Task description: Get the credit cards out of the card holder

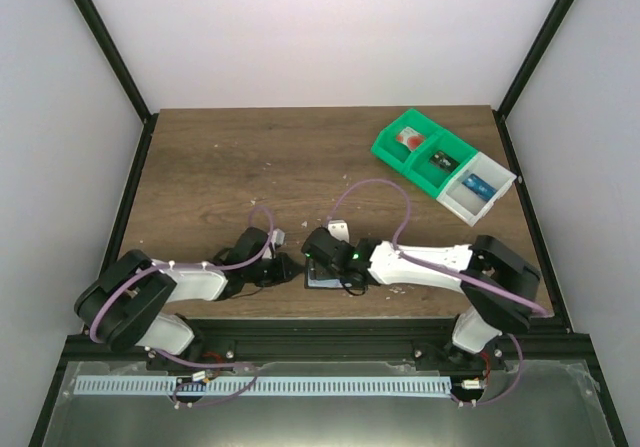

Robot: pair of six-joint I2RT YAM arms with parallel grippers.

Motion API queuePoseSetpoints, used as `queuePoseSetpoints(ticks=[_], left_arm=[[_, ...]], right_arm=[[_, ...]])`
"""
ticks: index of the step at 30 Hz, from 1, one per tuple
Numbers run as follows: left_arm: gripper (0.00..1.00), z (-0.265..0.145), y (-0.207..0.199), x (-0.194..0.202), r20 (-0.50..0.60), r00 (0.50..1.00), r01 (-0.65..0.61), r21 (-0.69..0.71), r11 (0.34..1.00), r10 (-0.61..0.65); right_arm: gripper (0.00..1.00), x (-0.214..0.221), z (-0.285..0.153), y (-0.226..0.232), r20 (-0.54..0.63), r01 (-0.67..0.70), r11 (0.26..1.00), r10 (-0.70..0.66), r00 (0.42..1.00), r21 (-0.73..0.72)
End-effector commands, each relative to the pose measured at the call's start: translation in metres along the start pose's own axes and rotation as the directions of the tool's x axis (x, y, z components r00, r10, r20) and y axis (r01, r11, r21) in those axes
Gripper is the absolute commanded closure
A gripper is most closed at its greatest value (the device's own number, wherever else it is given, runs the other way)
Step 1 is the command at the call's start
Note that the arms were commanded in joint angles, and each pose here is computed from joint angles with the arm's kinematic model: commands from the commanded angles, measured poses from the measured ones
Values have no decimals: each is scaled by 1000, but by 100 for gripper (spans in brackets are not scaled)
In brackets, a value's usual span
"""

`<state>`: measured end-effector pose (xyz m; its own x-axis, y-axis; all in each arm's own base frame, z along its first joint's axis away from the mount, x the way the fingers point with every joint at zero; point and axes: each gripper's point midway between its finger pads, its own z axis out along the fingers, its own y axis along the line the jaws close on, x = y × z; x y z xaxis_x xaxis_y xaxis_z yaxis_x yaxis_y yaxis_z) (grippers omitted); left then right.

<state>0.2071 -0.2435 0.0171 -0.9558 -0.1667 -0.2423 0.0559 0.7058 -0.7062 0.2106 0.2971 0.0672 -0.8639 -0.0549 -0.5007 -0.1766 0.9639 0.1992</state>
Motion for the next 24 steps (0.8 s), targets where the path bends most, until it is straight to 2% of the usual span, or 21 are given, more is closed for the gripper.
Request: queuePoseSetpoints(ticks=[1, 14, 24], left_arm=[[87, -4, 45, 26, -53, 997, 53, -162, 985, -62], [87, -7, 45, 27, -46, 997, 53, -157, 986, -60], [87, -7, 53, 29, -45, 997, 47, -187, 981, -56]], right_arm=[[24, 4, 13, 10, -31, 6, 1000, -5, 1000, 14], [29, 20, 37, 2, -78, 19, 997, -14, 997, 73], [34, 25, 36, -19, -79, 29, 987, -17, 997, 157]])
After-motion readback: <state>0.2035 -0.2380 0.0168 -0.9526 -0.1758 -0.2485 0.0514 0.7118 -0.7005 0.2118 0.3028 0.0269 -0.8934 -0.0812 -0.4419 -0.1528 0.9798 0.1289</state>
